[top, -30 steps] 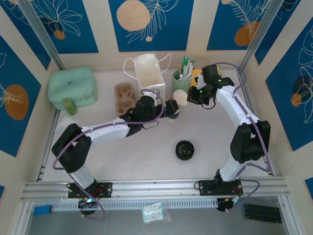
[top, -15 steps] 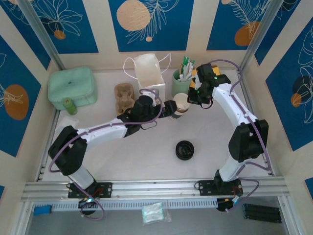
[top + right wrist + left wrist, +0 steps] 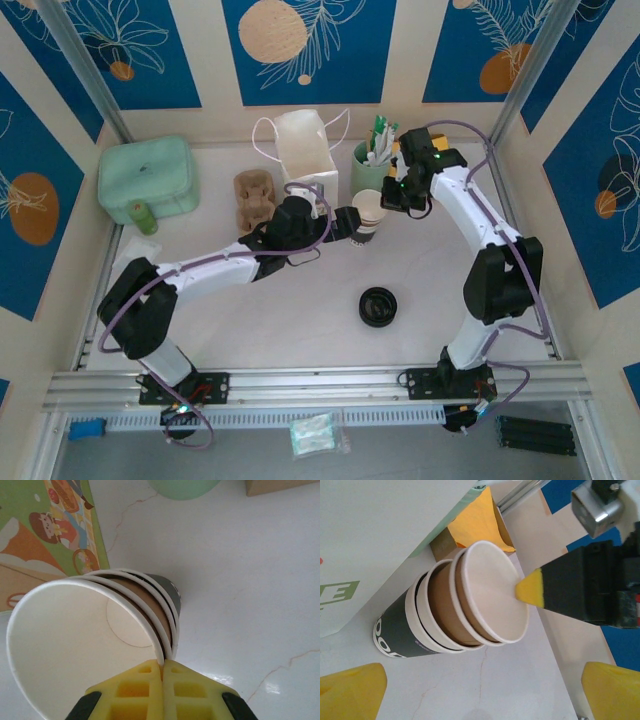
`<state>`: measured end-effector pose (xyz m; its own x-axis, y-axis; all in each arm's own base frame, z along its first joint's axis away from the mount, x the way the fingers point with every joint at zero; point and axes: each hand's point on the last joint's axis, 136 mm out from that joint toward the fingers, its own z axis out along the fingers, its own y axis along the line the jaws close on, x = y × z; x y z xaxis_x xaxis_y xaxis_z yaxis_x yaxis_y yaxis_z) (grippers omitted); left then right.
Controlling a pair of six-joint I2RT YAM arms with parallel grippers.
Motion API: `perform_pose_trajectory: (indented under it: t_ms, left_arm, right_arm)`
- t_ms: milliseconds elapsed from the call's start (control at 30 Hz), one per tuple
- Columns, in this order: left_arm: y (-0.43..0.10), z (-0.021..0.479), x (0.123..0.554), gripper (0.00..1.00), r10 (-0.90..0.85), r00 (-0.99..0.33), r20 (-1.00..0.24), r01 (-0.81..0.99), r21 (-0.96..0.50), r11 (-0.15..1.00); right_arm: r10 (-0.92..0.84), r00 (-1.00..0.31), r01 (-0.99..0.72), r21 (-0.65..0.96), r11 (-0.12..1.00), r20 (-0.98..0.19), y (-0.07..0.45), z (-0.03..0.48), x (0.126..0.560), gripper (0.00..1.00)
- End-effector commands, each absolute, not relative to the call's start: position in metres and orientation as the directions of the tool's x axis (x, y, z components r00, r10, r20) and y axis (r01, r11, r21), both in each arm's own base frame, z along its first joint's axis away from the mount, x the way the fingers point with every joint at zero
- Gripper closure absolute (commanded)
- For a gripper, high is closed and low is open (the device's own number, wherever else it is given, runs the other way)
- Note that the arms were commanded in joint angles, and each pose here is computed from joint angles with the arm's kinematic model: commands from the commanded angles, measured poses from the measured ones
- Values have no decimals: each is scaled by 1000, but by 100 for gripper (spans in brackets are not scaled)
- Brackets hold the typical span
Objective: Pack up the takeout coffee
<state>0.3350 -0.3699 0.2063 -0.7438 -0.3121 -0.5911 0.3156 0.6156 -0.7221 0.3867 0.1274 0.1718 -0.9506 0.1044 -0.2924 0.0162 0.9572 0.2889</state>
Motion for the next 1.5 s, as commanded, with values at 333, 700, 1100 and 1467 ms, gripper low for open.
perform_pose_trajectory:
  t_ms: [333, 700, 1100, 1467]
  left_arm:
    - [-369, 211, 326, 1, -296, -741, -603, 342, -718, 606]
    - [-369, 208, 327, 1, -301, -744, -596, 335, -723, 604]
    - [-364, 209, 326, 0, -301, -745, -595, 333, -723, 605]
    - [-337, 208, 323, 1, -327, -732, -598, 299, -713, 634]
  right_arm:
    - [123, -952, 46, 267, 963, -279, 116, 169, 383, 100]
    - [121, -953, 53, 243, 969, -277, 110, 174, 380, 100]
    - [87, -925, 7, 210, 978, -371, 114, 214, 375, 62]
    - [-148, -931, -203, 137, 969, -333, 165, 200, 371, 60]
